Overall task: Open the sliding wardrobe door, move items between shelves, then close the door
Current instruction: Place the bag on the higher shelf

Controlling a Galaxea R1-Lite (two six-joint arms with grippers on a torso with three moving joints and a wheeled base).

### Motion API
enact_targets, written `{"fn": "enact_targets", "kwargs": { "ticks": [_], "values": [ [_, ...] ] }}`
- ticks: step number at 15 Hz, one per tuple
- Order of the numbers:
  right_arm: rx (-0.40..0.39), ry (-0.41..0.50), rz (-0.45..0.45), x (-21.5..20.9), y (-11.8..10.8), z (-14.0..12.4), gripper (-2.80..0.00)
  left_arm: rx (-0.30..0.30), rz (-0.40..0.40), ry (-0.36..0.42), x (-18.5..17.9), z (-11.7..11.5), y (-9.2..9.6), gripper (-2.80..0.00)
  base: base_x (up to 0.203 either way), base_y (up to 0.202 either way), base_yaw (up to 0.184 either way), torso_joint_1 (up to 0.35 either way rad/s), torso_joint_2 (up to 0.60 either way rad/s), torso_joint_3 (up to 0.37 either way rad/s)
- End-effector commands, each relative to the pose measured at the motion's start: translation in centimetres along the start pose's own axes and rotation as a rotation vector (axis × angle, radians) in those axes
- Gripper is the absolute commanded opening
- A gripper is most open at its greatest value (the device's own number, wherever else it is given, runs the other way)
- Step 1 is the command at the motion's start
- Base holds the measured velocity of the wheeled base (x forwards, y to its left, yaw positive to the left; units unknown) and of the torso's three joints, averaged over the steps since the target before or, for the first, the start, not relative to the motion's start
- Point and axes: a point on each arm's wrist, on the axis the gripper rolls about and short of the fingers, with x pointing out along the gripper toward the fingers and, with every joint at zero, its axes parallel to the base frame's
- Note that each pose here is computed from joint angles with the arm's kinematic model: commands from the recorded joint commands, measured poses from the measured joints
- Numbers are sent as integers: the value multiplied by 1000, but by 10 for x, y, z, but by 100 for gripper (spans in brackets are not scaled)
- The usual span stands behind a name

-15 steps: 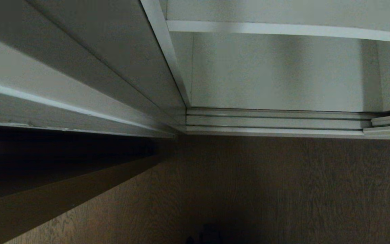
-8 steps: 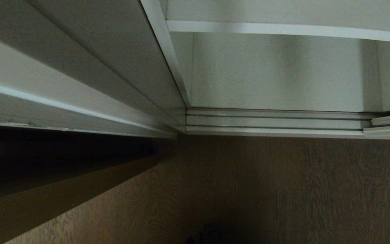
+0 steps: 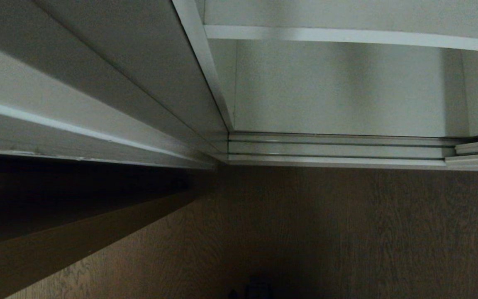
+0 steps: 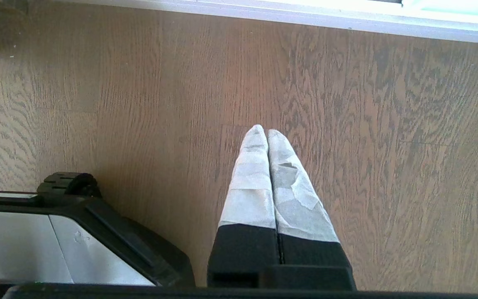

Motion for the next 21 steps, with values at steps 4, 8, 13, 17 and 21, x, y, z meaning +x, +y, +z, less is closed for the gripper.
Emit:
{"fn": "enact_targets", "kwargs": {
  "ticks": [4, 8, 13, 17, 21],
  "values": [
    [-1, 1, 0, 0, 0, 0, -280, -3, 1, 0, 0, 0, 0, -280, 0, 0, 0, 0, 0, 0],
    [1, -1, 0, 0, 0, 0, -280, -5, 1, 0, 0, 0, 0, -280, 0, 0, 0, 0, 0, 0],
    [1, 0, 0, 0, 0, 0, -280, -8, 1, -3, 0, 0, 0, -280, 0, 0, 0, 2, 3, 88],
    [0, 0, 0, 0, 0, 0, -280, -10, 1, -5, 0, 1, 0, -280, 0, 0, 0, 2, 3, 195],
    [0, 1, 0, 0, 0, 0, -280, -11, -1, -4, 0, 0, 0, -280, 0, 0, 0, 2, 2, 202]
  ]
}}
